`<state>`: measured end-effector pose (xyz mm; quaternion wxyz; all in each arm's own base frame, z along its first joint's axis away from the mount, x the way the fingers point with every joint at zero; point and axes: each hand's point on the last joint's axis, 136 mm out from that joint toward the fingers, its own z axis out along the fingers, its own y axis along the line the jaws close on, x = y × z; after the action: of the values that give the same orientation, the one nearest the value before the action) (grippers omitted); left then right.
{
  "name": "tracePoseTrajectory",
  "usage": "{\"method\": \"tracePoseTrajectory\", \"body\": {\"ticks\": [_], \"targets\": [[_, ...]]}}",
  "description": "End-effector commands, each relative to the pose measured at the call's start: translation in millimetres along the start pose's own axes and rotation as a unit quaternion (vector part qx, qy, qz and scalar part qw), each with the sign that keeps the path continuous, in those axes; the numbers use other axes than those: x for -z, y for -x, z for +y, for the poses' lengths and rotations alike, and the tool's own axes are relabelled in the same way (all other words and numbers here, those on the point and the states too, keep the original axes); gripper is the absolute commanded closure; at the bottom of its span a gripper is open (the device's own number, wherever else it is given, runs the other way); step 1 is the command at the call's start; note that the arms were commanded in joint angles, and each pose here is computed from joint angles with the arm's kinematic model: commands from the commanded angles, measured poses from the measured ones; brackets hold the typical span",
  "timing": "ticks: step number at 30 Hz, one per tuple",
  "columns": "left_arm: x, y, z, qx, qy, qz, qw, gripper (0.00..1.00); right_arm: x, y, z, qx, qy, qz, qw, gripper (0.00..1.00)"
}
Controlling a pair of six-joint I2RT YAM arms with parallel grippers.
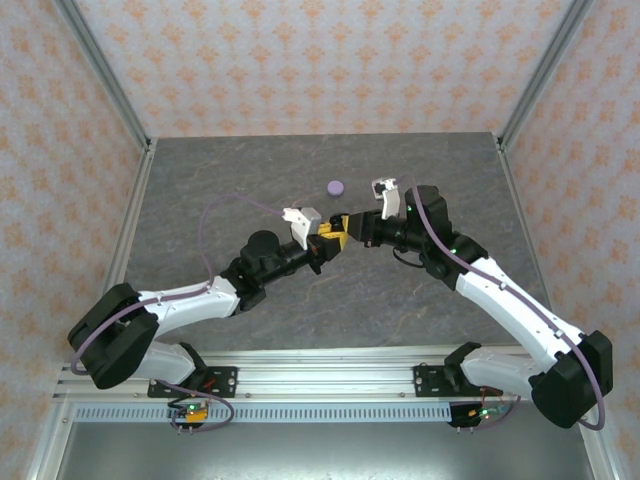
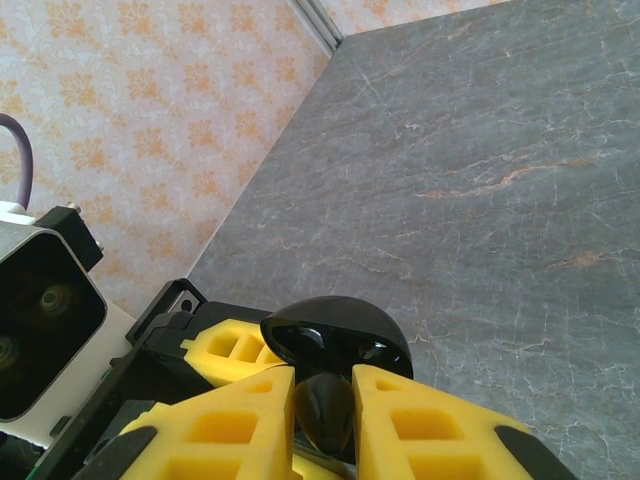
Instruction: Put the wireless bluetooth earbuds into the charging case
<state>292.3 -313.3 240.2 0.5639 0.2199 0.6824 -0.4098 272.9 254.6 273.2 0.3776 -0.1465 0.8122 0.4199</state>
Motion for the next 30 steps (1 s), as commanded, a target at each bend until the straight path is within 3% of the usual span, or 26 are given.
{"method": "tracePoseTrajectory", "body": {"ticks": [1,6,22,30], "targets": [[2,38,-14,-0.018,-0.012,-0.052,0.998,0.85,7,-1,17,0.015,0.023,0.011,1.000,0.77],[2,36,-14,-0.020,-0.014,-0.047,0.999,0.85,9,1,18,0.017,0.022,0.009,1.000,0.66],[1,20,-16,-0.039,-0.021,-0.007,0.999,0.85,18,15,7,0.016,-0.028,-0.022,0.999,0.46],[5,-5,-24,-0.078,-0.051,0.049,0.994,0.85,29,27,-5,0.003,-0.079,-0.051,0.996,0.47]]}}
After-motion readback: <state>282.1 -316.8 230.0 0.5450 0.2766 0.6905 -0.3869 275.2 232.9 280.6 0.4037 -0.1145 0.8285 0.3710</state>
